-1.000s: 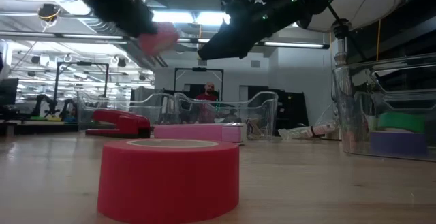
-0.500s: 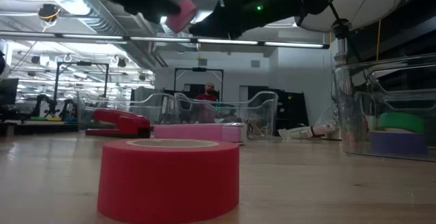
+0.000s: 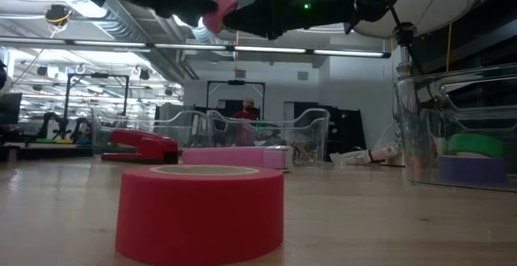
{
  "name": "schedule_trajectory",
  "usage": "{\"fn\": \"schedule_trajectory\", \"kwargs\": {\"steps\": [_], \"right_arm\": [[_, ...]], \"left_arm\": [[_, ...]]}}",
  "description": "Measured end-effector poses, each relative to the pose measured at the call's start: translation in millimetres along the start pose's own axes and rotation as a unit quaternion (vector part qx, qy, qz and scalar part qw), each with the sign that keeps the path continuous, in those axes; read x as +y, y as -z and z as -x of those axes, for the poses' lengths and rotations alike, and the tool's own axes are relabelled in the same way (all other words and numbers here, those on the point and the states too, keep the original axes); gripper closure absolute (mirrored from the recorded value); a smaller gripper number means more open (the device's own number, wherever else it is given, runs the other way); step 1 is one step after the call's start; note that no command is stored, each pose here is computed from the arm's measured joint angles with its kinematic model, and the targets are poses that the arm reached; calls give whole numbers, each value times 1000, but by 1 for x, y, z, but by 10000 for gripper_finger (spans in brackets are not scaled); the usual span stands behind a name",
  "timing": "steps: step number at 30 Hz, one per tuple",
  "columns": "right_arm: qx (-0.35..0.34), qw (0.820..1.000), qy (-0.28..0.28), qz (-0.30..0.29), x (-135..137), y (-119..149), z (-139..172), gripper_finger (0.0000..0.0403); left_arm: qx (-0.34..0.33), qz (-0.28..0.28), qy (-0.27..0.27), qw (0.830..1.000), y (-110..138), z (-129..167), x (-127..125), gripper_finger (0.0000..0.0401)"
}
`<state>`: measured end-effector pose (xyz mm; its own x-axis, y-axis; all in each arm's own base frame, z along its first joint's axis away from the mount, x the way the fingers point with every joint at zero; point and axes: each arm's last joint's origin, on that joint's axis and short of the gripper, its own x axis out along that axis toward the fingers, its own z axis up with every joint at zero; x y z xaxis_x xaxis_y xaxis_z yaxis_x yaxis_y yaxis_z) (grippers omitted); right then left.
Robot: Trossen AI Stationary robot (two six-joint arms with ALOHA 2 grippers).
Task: Pick and place Stapler, Stapler remover, tape
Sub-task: Put the pink tape into the bottom transparent bin
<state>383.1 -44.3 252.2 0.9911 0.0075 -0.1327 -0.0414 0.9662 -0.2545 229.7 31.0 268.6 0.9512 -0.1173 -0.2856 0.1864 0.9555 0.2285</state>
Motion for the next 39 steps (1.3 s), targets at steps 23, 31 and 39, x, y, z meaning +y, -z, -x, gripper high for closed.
{"fn": "schedule_trajectory", "kwargs": {"steps": [23, 31, 39], "right_arm": [[-115, 991, -12, 68, -4, -20, 2, 311], [-105, 992, -16, 67, -3, -19, 2, 361], [-77, 996, -30, 41, -1, -15, 1, 361]], "left_arm": [[-96, -29, 19, 995, -13, 5, 15, 365], [-91, -20, 17, 995, -12, 5, 14, 339], [-76, 11, -1, 997, -9, 3, 13, 301]]}}
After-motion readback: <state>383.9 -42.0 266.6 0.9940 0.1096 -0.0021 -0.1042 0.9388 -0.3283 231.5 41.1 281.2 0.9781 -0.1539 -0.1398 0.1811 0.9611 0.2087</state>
